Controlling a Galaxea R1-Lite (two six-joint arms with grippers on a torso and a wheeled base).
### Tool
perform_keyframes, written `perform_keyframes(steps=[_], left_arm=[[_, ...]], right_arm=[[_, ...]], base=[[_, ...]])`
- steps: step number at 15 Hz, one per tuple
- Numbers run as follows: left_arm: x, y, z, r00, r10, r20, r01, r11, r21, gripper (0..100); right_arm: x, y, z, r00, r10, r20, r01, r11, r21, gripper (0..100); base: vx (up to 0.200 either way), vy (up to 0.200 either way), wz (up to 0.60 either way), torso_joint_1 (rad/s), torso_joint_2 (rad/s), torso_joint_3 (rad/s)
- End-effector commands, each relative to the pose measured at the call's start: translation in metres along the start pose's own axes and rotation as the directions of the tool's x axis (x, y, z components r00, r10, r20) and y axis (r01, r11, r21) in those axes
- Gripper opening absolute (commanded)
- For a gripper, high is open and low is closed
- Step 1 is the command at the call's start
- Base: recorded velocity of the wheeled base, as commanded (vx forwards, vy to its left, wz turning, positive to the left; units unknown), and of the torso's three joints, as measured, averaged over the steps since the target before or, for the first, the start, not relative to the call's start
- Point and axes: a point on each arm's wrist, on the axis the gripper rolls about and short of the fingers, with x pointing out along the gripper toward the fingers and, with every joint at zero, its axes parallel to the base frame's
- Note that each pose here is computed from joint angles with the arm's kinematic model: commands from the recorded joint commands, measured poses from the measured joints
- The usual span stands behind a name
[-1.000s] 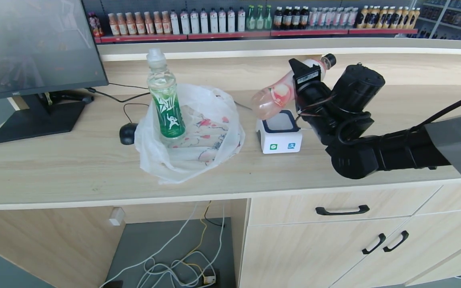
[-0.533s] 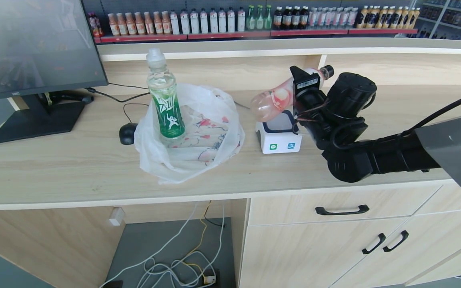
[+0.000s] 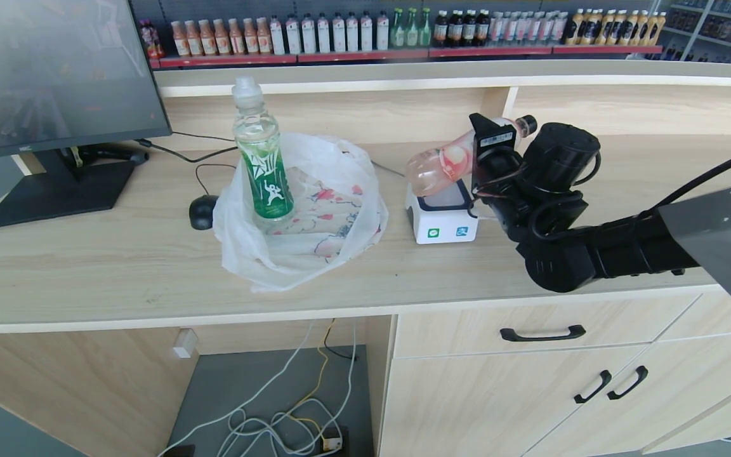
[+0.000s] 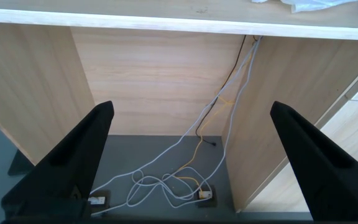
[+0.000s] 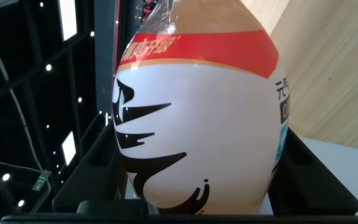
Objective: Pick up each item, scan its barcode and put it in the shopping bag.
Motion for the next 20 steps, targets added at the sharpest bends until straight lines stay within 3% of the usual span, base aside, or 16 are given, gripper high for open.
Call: perform_keyframes(steps=[1,20], left_arm=[[0.0000,0.0000,0.0000,1.000,0.000,0.001,0.000,1.000,-0.001,100],[0.0000,0.0000,0.0000,1.000,0.000,0.001,0.000,1.000,0.001,100]], right_arm=[[0.0014,-0.0008,0.0073,1.000,-0.002,0.017,0.002,1.000,-0.004,0],[0.0011,-0.0022,0.0099,1.000,-0.007,0.020,0.007,1.000,0.005,0]], base=[[0.000,0.000,0.00,0.000,0.00,0.000],[0.000,0.000,0.00,0.000,0.00,0.000]])
